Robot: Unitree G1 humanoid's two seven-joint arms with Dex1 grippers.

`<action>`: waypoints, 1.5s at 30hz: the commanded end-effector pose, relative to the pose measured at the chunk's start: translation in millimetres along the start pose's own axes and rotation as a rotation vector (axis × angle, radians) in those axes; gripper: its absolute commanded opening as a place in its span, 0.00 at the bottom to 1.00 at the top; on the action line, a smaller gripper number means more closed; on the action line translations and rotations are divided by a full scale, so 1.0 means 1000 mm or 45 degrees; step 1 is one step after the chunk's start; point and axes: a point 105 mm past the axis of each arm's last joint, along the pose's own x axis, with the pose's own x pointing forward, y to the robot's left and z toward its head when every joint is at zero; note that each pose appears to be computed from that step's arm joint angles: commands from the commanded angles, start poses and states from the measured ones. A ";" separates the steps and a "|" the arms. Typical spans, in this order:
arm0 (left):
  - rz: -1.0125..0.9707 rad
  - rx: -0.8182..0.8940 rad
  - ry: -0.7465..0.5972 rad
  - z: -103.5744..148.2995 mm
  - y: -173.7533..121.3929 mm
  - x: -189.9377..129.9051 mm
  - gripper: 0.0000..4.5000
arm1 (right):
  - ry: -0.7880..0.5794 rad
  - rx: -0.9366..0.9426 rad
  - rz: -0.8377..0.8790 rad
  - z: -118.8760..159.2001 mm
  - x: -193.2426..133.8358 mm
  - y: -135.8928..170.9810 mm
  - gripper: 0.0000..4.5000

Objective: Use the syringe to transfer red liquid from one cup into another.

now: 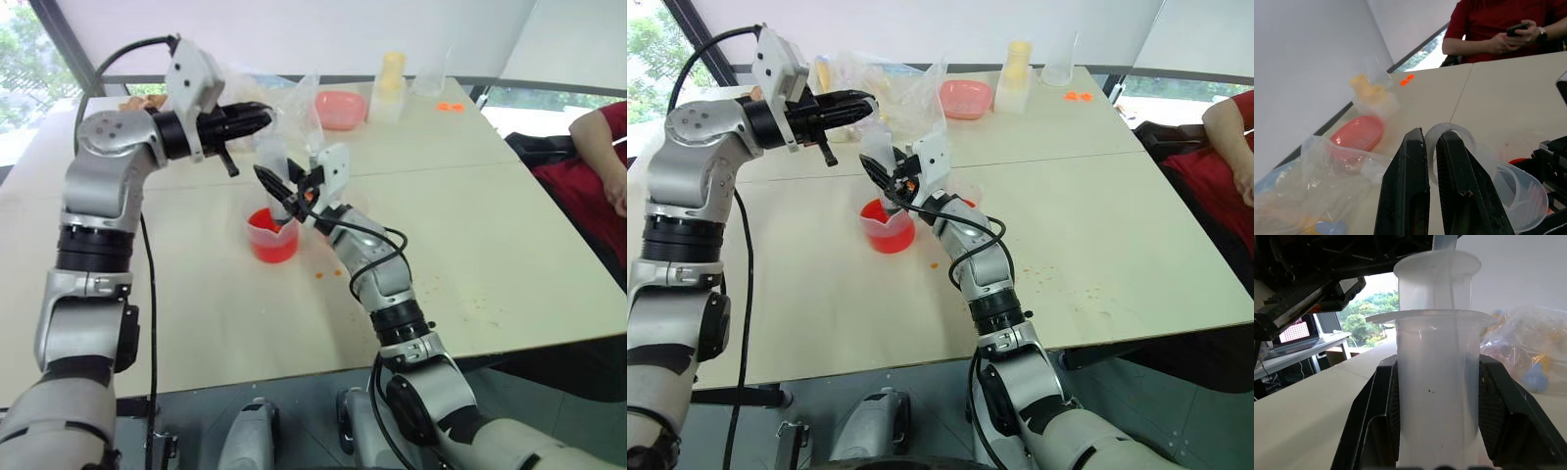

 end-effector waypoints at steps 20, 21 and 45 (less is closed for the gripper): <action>0.079 -0.098 0.001 0.013 0.008 -0.059 0.86 | -0.136 -0.072 0.184 0.040 0.018 0.035 0.33; 0.060 -0.151 0.010 0.011 0.003 -0.067 0.86 | -0.152 -0.077 0.171 0.046 0.017 0.032 0.33; 0.120 -0.391 -0.011 -0.014 -0.027 -0.076 0.86 | -0.286 -0.097 -0.177 0.132 -0.032 -0.048 0.33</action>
